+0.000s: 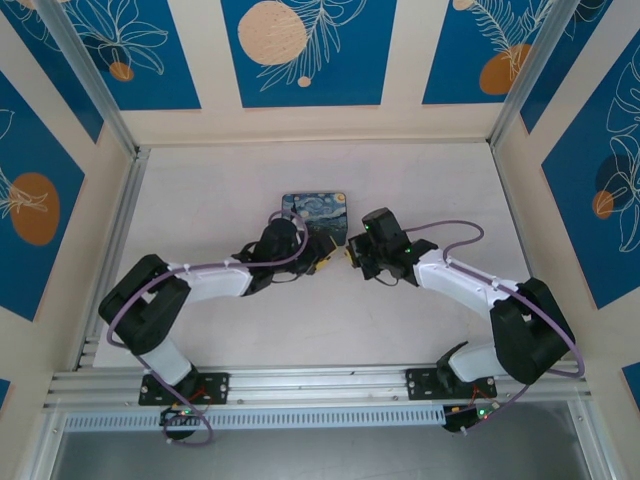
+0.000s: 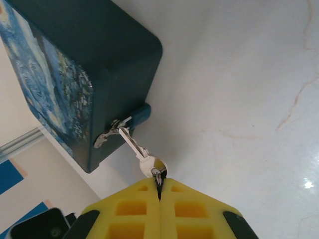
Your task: Unlock a padlock with a key
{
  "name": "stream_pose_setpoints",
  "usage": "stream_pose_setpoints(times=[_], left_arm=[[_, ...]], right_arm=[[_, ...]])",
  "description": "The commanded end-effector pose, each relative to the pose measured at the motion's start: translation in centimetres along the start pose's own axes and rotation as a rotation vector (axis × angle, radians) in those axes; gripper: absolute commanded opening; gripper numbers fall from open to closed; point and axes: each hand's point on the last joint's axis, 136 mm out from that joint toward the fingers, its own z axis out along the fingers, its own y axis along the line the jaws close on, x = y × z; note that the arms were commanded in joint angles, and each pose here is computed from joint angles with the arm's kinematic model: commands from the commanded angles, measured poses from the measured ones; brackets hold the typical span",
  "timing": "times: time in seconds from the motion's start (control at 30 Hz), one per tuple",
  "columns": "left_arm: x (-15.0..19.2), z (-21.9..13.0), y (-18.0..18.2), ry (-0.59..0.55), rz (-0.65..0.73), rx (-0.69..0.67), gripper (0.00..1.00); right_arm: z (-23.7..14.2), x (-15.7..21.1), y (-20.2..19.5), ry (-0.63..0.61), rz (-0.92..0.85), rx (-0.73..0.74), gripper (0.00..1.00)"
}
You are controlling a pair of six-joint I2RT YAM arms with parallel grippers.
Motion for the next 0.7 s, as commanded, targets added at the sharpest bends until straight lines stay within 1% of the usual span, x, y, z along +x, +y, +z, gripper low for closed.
stream_pose_setpoints(times=[0.0,0.13,0.23,0.47,0.57,0.67], left_arm=[[0.6,0.8,0.2,-0.001,0.025,0.012,0.43],[1.1,1.4,0.4,0.01,0.03,0.014,0.41],[1.2,1.7,0.4,0.012,0.033,0.017,0.37],[0.9,2.0,0.1,0.005,0.042,0.019,0.35],[0.9,2.3,-0.1,0.006,0.043,0.022,0.3],[0.8,2.4,-0.4,0.005,0.043,0.028,0.28]], right_arm=[[-0.1,-0.1,1.3,-0.002,0.023,-0.027,0.0],[-0.1,-0.2,1.3,0.003,0.027,-0.026,0.0],[-0.1,-0.2,1.3,0.007,0.026,-0.029,0.0],[-0.1,-0.2,1.1,0.015,0.029,-0.025,0.0],[0.0,-0.2,1.0,0.018,0.03,-0.025,0.0],[0.0,-0.1,1.0,0.023,0.031,-0.023,0.0]])
